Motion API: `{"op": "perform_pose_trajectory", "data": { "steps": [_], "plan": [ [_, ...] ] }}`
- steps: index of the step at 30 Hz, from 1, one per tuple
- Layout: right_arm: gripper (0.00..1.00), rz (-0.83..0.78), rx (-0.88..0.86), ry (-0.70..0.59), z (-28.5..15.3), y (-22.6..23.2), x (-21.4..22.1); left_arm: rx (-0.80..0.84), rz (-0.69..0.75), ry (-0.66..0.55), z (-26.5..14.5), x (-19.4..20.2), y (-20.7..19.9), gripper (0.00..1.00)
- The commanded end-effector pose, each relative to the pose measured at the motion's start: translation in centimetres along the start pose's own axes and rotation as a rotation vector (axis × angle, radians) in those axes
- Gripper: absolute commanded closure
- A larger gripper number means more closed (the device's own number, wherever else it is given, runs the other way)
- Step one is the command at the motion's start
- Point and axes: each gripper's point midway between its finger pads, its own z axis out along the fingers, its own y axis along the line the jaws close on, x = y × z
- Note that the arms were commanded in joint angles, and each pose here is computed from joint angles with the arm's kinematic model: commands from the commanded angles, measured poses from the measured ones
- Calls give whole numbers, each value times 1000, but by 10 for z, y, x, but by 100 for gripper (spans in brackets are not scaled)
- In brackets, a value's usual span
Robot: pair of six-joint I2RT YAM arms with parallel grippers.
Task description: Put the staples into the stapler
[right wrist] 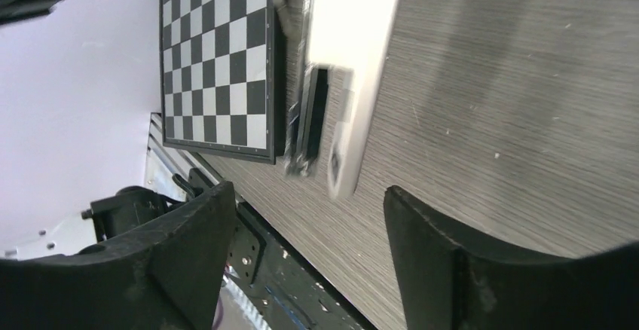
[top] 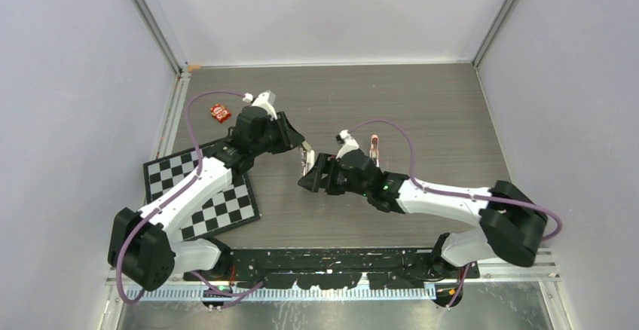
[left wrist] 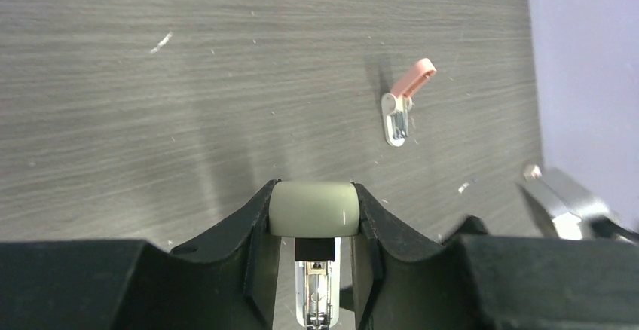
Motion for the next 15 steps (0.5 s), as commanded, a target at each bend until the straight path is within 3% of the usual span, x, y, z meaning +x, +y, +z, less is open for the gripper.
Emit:
{"op": "perform_pose_trajectory", "data": {
  "steps": [1,3,4,15],
  "plan": [
    [16,-57,14,-131,-32,2,-26,-61,86,-129,9,-34,-15,100],
    [2,-63,50,-164,-49,-7,-30,-82,87,-137,16,-33,-17,100],
    [1,-69,68,-182,-57,-11,-33,-95,87,-144,20,-33,-17,100],
    [0,-126,339,-326,-141,-57,-61,-313,171,-186,64,-31,-11,100]
  ]
}}
